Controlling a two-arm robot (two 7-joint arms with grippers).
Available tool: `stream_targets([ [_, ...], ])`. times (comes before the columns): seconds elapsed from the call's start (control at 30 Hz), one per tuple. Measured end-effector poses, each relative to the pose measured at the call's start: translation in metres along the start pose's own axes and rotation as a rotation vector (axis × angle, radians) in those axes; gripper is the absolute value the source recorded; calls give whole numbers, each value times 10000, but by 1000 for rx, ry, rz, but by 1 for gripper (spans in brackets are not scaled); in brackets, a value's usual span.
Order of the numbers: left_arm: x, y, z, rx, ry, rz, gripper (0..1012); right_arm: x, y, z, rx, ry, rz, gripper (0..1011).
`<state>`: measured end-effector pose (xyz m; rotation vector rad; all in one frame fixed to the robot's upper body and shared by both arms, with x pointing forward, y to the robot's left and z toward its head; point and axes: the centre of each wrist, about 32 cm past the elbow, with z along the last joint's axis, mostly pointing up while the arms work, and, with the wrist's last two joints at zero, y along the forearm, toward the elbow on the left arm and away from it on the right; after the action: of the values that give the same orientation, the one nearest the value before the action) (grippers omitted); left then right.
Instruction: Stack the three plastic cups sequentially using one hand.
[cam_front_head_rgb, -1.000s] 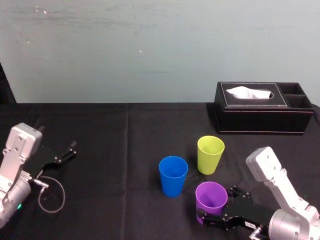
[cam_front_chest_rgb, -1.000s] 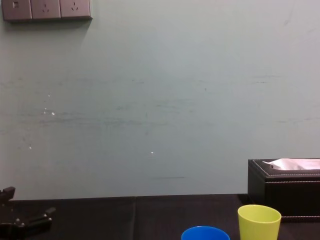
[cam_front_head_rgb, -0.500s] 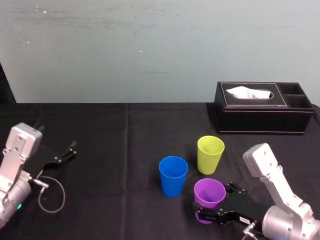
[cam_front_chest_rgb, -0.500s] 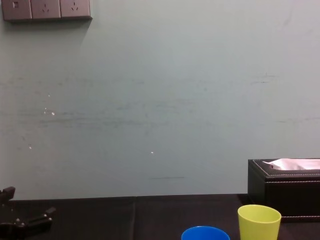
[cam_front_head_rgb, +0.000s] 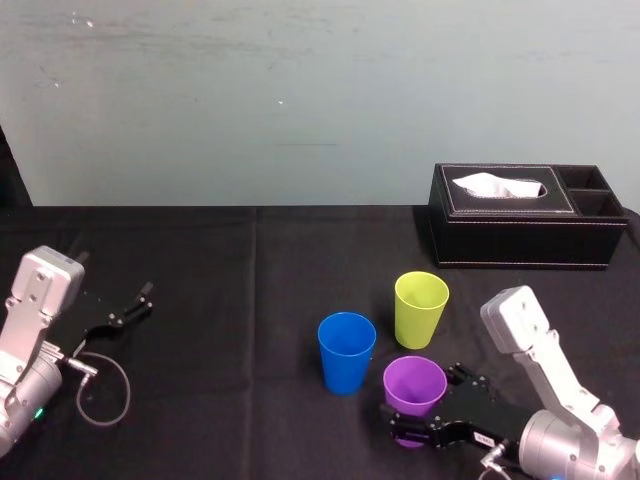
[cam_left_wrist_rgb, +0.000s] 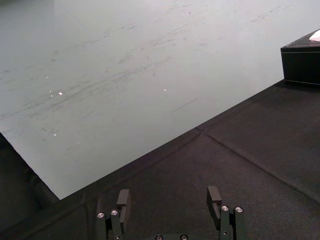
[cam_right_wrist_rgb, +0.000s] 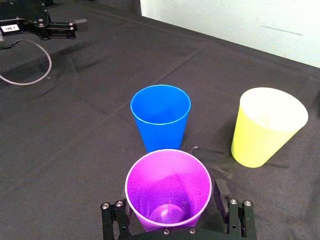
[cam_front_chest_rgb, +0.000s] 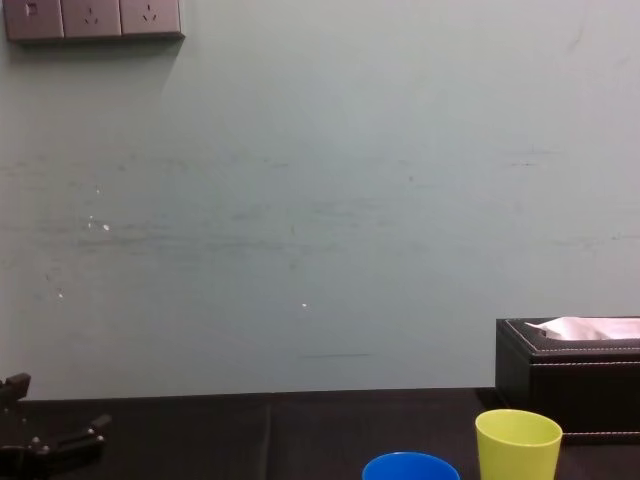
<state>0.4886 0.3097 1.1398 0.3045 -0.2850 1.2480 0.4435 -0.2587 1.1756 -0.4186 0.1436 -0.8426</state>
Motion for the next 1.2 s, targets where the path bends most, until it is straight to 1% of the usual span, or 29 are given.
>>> stream_targets([
  [0.67, 0, 0, 0, 0, 0, 0, 1000, -20, -10, -2, -4, -11, 9, 1003],
  [1.2, 0, 0, 0, 0, 0, 0, 1000, -41, -7, -67, -30, -16, 1, 1003],
])
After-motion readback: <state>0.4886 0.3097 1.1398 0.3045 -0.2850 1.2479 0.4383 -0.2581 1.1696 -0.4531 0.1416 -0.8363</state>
